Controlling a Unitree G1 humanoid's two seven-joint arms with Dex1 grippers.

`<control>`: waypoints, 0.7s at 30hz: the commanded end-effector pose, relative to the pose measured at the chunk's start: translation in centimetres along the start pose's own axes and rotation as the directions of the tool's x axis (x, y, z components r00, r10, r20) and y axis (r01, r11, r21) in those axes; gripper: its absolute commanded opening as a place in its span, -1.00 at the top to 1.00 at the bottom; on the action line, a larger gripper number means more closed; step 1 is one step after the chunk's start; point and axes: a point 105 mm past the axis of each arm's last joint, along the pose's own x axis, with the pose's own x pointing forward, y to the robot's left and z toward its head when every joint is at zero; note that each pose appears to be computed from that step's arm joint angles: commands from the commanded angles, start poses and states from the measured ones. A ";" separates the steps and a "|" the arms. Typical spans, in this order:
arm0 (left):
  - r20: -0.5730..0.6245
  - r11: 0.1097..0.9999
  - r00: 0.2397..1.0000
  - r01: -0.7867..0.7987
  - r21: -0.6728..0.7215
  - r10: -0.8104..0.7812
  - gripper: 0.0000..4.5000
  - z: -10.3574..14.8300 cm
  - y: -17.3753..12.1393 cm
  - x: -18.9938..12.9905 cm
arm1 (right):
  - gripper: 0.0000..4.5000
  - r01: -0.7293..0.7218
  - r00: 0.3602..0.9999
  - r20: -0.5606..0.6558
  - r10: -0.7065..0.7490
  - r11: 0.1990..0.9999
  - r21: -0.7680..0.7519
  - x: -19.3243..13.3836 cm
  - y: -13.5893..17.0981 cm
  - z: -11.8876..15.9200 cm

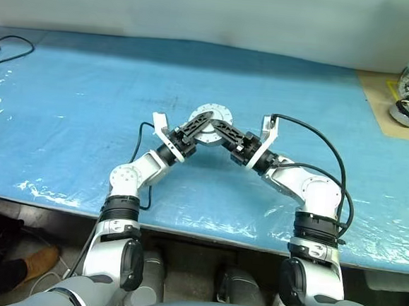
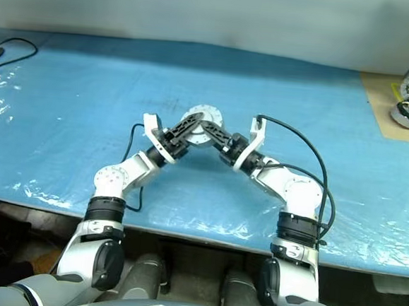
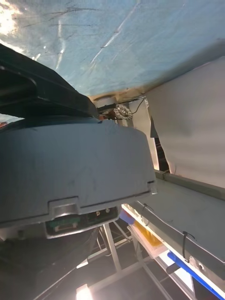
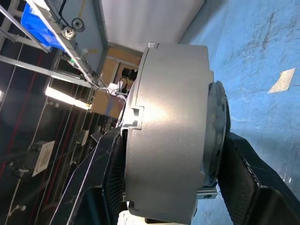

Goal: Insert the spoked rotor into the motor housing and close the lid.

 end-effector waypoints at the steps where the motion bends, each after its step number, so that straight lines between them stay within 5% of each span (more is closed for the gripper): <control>1: -0.020 0.998 0.998 0.063 0.016 -0.063 -0.19 0.1 -2.2 1.5 | -0.08 -0.055 0.998 0.013 0.055 0.998 0.015 1.0 1.7 0.6; 12: -0.024 1.000 1.000 -0.002 0.028 0.003 -0.18 0.6 -1.7 1.6 | -0.08 0.024 0.999 0.025 -0.024 1.000 0.009 1.7 0.5 0.8; 18: 0.027 0.996 0.999 -0.039 0.081 0.037 -0.18 1.9 -1.3 1.7 | -0.97 0.005 0.999 0.035 -0.005 1.000 0.017 1.7 0.7 1.0; 21: 0.051 0.993 0.997 -0.055 0.104 0.050 -0.18 2.7 -1.1 1.8 | -0.99 -0.016 1.000 0.017 0.016 1.000 -0.004 1.8 1.1 0.7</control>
